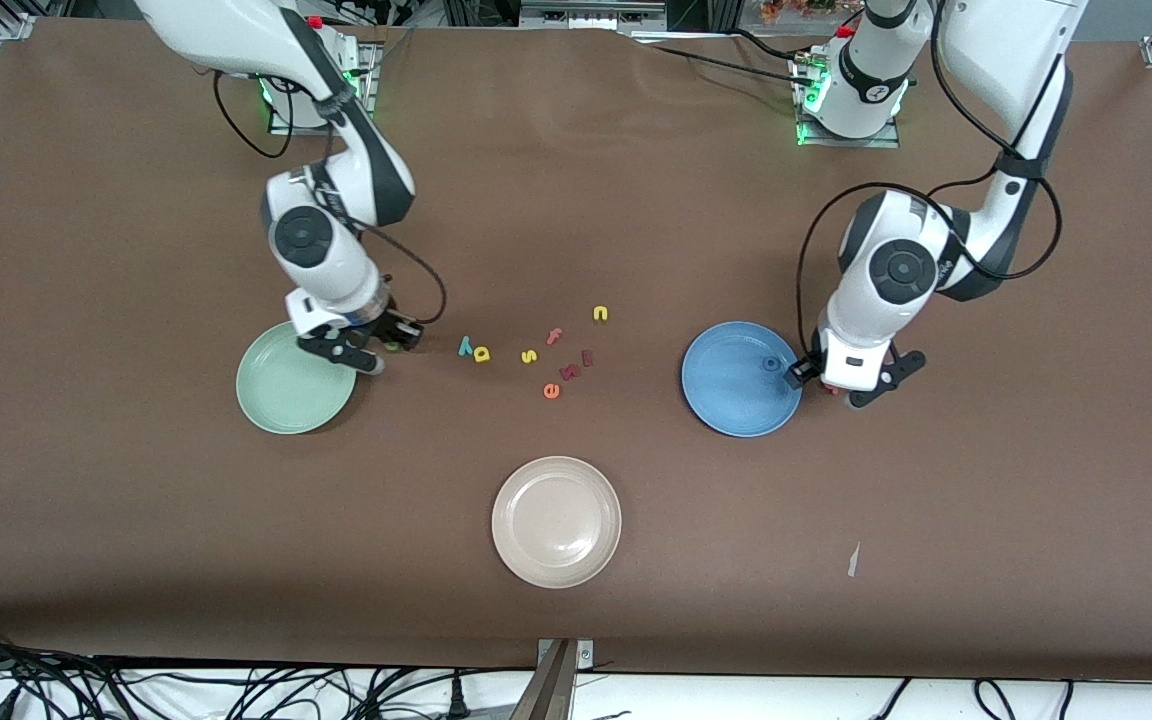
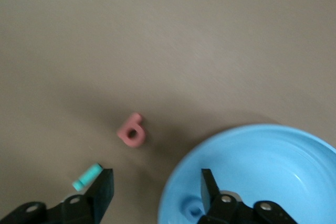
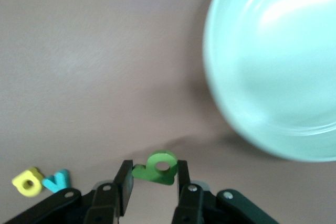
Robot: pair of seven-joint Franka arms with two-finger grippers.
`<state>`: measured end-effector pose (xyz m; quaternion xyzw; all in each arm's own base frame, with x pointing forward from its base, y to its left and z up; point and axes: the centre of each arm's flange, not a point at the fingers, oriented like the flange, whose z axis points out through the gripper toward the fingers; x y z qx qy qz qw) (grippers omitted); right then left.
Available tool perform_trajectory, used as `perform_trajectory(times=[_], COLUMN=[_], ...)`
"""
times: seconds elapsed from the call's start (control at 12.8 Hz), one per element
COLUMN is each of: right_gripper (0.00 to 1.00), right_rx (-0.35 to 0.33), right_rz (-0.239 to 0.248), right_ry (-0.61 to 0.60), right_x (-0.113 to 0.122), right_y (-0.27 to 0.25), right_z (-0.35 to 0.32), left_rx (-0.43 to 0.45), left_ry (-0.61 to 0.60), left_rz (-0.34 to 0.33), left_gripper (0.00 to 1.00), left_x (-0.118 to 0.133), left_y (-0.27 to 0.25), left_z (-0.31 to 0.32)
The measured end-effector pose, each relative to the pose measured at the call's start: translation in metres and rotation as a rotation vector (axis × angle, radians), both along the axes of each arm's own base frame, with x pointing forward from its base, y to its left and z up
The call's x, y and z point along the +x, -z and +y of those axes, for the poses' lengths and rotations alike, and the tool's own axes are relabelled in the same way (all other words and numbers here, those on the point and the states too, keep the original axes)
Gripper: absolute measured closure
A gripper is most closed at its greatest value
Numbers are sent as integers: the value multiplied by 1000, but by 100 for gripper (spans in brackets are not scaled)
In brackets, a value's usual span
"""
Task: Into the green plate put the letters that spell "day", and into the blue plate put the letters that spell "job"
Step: 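Place the green b on the green plate with the right gripper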
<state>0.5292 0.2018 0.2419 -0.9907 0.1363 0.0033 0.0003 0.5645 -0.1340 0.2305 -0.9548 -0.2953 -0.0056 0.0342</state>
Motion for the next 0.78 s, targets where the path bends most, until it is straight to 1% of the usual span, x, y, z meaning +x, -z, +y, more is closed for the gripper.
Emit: perform_trajectory(times=[0.16, 0.31, 0.39, 0.55, 0.7, 0.78], right_gripper=[62, 62, 55, 33, 11, 9], right_rx=[-10, -21, -25, -25, -26, -26], right_rz=[9, 11, 16, 26, 23, 17], right_ry=[-76, -123, -127, -127, -106, -88], right_x=[15, 22, 23, 21, 21, 22], right_y=[-34, -43, -40, -35, -32, -32], right_z=[-57, -102, -112, -111, -104, -95], left_rx=[6, 1, -5, -10, -9, -9], left_ry=[-13, -16, -12, -8, -3, 1], left_rz=[5, -1, -6, 1, 10, 12], left_gripper=[30, 31, 32, 32, 33, 33], left_x=[5, 6, 6, 5, 4, 3], left_y=[3, 10, 19, 33, 39, 40], left_z=[24, 29, 26, 24, 24, 24])
